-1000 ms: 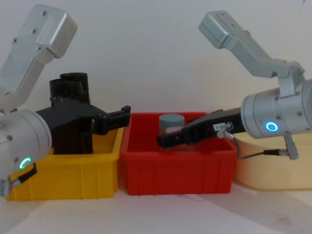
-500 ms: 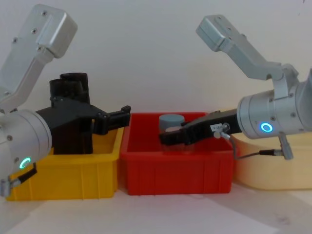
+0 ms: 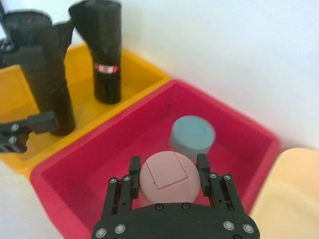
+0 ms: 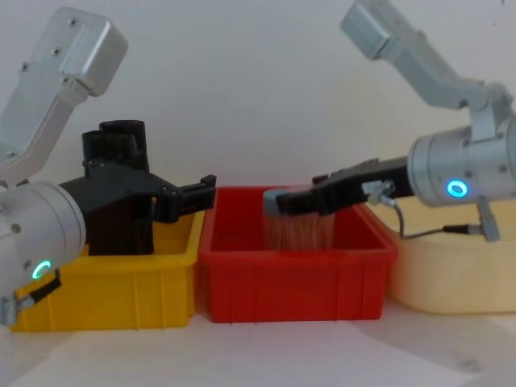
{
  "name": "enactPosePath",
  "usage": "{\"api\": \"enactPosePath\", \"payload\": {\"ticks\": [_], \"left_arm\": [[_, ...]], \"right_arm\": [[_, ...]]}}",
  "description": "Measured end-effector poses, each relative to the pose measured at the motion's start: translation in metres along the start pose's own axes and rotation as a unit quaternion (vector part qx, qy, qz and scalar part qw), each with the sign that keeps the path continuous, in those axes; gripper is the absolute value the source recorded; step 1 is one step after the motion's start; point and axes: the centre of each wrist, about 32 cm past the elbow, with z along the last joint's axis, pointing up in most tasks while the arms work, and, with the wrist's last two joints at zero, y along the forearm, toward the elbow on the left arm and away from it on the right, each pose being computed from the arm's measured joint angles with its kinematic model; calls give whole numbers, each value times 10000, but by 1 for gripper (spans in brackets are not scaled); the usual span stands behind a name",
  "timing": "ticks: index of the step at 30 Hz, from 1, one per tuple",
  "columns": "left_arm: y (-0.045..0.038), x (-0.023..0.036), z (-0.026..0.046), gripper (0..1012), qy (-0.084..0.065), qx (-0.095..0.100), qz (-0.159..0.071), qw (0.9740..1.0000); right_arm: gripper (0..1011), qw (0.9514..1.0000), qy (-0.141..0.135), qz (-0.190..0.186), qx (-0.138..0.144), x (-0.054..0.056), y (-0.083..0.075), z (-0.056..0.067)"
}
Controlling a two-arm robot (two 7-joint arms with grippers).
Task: Pick up the garbage bag with the one hand and transfer it to the other hand.
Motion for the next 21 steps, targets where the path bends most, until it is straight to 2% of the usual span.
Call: {"api": "enactPosePath", "payload": {"ticks": [5,11,13,14,21], "left_arm": [[0,0,0,1002,0,0,0,10000],[0,0,0,1001,0,0,0,10000],[0,0,0,1001,0,1,0,10000],[0,0,0,1001,0,1,0,10000],[0,0,0,1001,0,0,0,10000]], "right_arm": [[665,9996,-88,-185,173,57,-102,87],[665,9974,-220,-527,448,174,-285,238],[665,9952,-279,-733,582,243,-385,315],[665,9952,-279,-733,582,243,-385,315],[665,9881,-358,-1284,766,431,-616,438]]}}
